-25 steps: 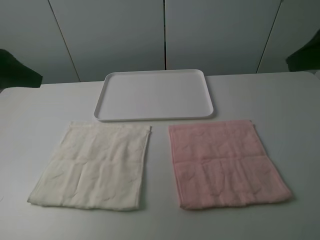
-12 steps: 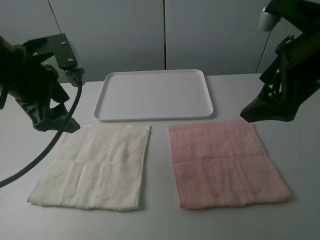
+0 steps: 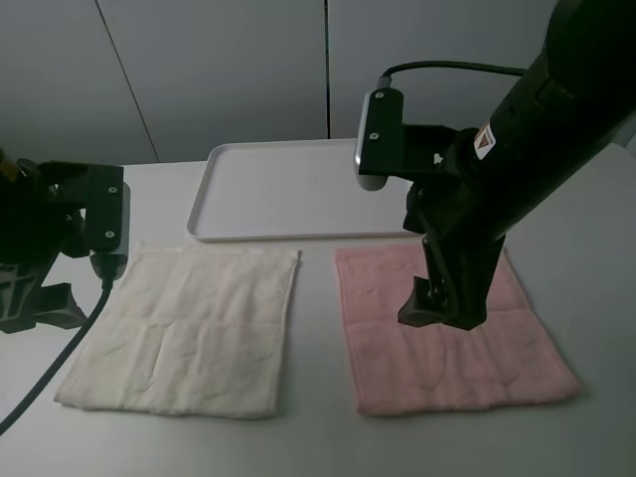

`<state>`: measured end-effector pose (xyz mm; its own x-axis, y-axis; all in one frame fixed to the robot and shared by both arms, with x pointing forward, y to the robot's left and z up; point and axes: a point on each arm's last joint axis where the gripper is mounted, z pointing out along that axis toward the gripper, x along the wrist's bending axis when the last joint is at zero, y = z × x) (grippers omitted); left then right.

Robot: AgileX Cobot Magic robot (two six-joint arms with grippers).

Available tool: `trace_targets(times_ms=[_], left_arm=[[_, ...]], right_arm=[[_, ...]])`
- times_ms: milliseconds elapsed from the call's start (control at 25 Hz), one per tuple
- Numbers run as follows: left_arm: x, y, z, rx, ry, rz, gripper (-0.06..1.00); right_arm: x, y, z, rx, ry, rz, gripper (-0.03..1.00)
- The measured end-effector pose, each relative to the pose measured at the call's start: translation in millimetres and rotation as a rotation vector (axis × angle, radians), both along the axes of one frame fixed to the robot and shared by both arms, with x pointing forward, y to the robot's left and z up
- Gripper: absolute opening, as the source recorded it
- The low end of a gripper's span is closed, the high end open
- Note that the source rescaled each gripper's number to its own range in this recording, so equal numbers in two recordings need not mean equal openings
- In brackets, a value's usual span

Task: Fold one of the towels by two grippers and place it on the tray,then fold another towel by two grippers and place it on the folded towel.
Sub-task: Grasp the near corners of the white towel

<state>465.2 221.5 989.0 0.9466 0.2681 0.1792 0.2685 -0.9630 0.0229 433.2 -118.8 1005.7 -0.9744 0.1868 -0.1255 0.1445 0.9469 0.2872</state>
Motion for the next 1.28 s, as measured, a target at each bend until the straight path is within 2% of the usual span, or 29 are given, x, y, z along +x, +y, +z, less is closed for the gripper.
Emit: trace_targets(times_ms=[120,280,520,880,1280], left_arm=[[-10.9,4.3,-21.0,0.013,0.011,-0.054,1.0],[-22.6,8.7,-46.9,0.026,0.03,-0.103,1.0],[-26.8,13.1,-82.1,0.097,0.138,-0.158,1.0],[-23.9,14.6,-109.5,0.156,0.229,-0.188,1.0],[-23.6,16.6,-122.3,0.193,0.279,-0.215,1.0]], right_arm=[[-9.5,18.3,-8.0,-0.002,0.002,0.062,1.0],[-20.5,40.3,-24.7,-0.059,0.002,0.134,1.0],[-26.2,67.6,-41.2,-0.098,0.013,0.174,1.0],[-43.5,85.3,-66.1,-0.163,0.056,0.25,1.0],[-46.6,90.4,-72.3,-0.149,0.071,0.246,1.0]])
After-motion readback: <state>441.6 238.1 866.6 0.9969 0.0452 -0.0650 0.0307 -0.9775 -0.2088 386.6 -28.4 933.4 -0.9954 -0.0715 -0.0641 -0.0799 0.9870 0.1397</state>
